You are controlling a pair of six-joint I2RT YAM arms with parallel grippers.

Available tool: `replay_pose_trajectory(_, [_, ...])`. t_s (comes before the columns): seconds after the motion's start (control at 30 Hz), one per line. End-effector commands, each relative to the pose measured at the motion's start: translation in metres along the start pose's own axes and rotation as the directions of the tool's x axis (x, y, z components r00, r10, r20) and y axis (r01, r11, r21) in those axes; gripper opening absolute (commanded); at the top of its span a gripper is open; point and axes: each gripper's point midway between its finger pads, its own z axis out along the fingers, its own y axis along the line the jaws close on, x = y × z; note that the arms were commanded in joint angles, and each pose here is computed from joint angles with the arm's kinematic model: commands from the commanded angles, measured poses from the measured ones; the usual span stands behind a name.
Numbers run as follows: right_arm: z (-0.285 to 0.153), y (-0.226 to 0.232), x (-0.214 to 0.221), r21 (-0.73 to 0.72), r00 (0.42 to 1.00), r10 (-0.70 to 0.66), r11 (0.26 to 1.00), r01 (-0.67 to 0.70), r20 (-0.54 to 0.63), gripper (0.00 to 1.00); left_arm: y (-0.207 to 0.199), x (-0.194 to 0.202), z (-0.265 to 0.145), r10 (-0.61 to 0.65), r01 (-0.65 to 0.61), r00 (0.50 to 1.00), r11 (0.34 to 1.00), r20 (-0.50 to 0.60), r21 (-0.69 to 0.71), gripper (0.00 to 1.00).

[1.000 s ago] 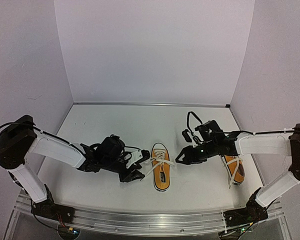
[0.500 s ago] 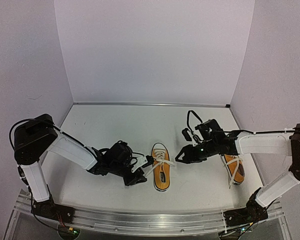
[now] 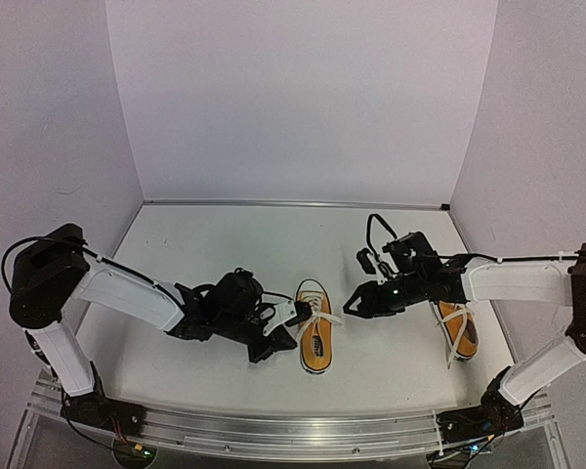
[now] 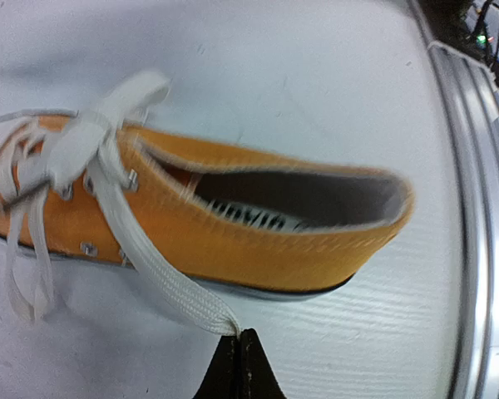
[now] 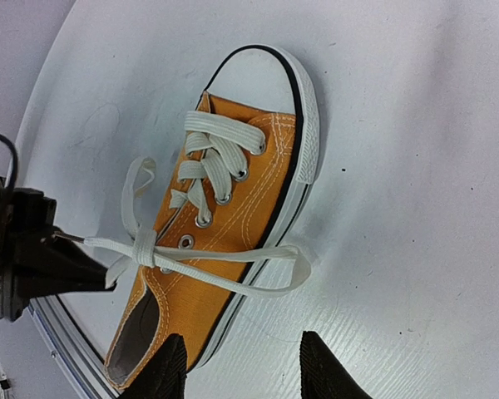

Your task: Tie the shoes

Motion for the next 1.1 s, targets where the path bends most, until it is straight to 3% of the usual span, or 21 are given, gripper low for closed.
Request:
replay_pose_trajectory(0.0, [-0.013, 0.003, -0.018, 0.017, 0.998, -0.019, 1.000, 0.018, 0.060, 0.44, -0.026, -0.080, -0.023, 0.078, -0.092, 0.978, 0.994, 0.194, 0.065, 0.00])
replay_pose_trajectory(0.4, [-0.030, -0.015, -0.028, 0.053, 0.992, 0.042, 0.997, -0.049, 0.117, 0.45, -0.028, -0.135, 0.009, 0.120, -0.153, 0.950, 0.983, 0.288, 0.097, 0.00])
replay_pose_trajectory(0.63, [-0.029, -0.019, -0.023, 0.057, 0.994, 0.046, 0.997, -0.052, 0.102, 0.45, -0.024, -0.127, 0.051, 0.128, -0.152, 0.969, 0.983, 0.212, 0.104, 0.00])
replay_pose_trajectory(0.8, [-0.026, -0.021, -0.019, 0.055, 0.995, 0.044, 0.997, -0.049, 0.088, 0.45, -0.010, -0.104, 0.072, 0.145, -0.147, 0.985, 0.989, 0.092, 0.025, 0.01])
replay_pose_trajectory(0.93, [-0.020, -0.021, -0.015, 0.045, 0.997, 0.040, 0.998, -0.043, 0.061, 0.45, -0.016, -0.108, 0.057, 0.150, -0.154, 0.984, 0.987, 0.101, 0.037, 0.29])
replay_pose_trajectory(1.07, [-0.014, -0.020, -0.012, 0.028, 0.998, 0.034, 0.999, -0.036, 0.045, 0.45, -0.031, -0.142, 0.014, 0.145, -0.162, 0.969, 0.984, 0.200, 0.068, 0.40])
